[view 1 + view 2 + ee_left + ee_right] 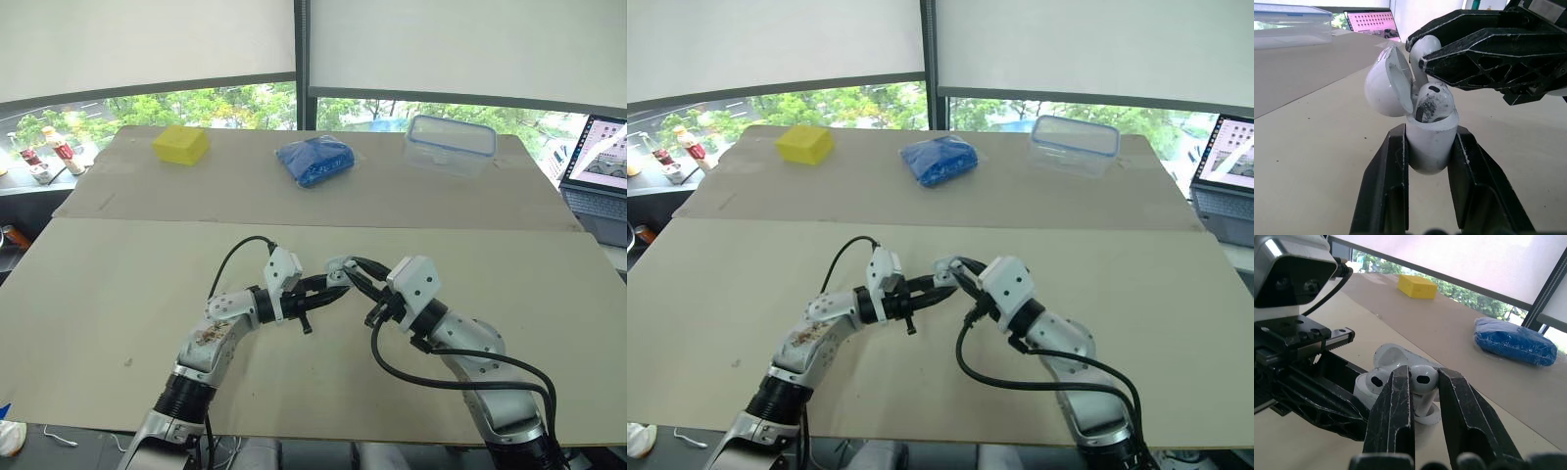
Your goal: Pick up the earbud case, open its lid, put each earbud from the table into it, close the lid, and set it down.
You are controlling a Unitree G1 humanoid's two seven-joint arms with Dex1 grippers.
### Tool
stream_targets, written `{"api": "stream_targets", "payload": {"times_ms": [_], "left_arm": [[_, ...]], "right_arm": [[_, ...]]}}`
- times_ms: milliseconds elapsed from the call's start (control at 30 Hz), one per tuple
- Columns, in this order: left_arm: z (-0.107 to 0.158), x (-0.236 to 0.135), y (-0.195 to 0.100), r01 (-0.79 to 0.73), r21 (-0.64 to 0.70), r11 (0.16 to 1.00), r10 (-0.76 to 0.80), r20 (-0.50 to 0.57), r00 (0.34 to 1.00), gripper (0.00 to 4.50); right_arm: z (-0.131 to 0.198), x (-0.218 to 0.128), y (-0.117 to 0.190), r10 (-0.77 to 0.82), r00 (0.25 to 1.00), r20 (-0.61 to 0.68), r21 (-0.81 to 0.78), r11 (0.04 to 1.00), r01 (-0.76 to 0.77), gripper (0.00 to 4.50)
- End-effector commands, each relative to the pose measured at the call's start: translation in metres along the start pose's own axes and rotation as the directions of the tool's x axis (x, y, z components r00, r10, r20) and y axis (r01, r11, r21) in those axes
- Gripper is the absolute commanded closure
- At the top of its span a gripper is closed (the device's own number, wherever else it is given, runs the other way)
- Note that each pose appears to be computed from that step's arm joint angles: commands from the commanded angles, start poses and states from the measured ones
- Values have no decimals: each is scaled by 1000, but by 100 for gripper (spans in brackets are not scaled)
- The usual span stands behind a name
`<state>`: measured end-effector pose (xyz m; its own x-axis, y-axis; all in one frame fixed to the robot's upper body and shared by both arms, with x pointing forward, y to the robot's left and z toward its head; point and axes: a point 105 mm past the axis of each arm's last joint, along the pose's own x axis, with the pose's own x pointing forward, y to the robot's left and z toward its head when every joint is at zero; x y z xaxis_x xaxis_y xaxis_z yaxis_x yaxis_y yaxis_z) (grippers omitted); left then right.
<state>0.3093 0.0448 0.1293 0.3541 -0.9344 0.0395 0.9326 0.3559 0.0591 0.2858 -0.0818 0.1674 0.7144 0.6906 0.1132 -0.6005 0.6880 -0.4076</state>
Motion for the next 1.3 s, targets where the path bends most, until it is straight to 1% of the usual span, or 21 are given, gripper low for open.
{"api": "stream_targets", "payload": {"times_ms": [33,167,233,333,367,467,567,633,733,767,800,833,900,1000,1033,1133,1300], "left_arm": [[18,1,-1,15,29,999,-17,58,998,391],[20,1,-2,19,28,999,-21,64,998,391],[20,1,-3,24,32,999,-26,63,998,391],[19,1,-3,29,37,999,-31,57,998,391],[19,0,-3,29,39,999,-31,55,998,391],[18,0,-2,30,42,999,-32,49,998,391],[16,0,-3,52,40,998,-54,39,998,391],[13,2,-9,109,43,993,-110,27,994,391],[11,7,-25,238,47,970,-239,17,971,391],[10,8,-35,305,58,951,-306,7,952,391],[9,9,-41,351,59,935,-351,3,936,391],[8,11,-47,392,56,918,-392,-2,920,391],[7,14,-53,444,62,894,-444,-8,896,391],[6,19,-57,484,66,872,-485,-13,875,391],[5,20,-59,496,68,866,-496,-16,868,391],[5,23,-60,513,73,855,-513,-18,858,391],[4,26,-57,505,78,860,-505,-22,863,391]], "right_arm": [[5,-1,7,35,999,24,-50,998,-34,415],[5,-3,9,42,999,29,-30,999,-41,415],[7,-3,9,42,999,33,-15,999,-41,310],[10,-6,8,48,999,25,7,999,-48,219],[12,-8,7,49,998,26,9,999,-49,175],[24,-23,-6,21,999,26,26,999,-22,172],[33,-46,-30,-28,999,-21,23,999,28,172],[36,-59,-46,-36,996,-86,-10,999,35,172],[36,-69,-61,5,984,-179,-52,999,-15,172],[34,-70,-67,29,976,-216,-66,997,-45,172],[33,-70,-71,40,970,-240,-72,996,-59,223],[31,-70,-74,68,961,-268,-71,993,-90,241],[24,-68,-74,136,937,-323,-50,986,-160,326],[18,-63,-68,250,898,-362,-4,963,-269,425],[18,-60,-64,290,886,-362,17,952,-304,448],[22,-56,-48,400,843,-360,58,911,-407,450],[35,-55,-24,514,801,-307,131,856,-500,450]]}}
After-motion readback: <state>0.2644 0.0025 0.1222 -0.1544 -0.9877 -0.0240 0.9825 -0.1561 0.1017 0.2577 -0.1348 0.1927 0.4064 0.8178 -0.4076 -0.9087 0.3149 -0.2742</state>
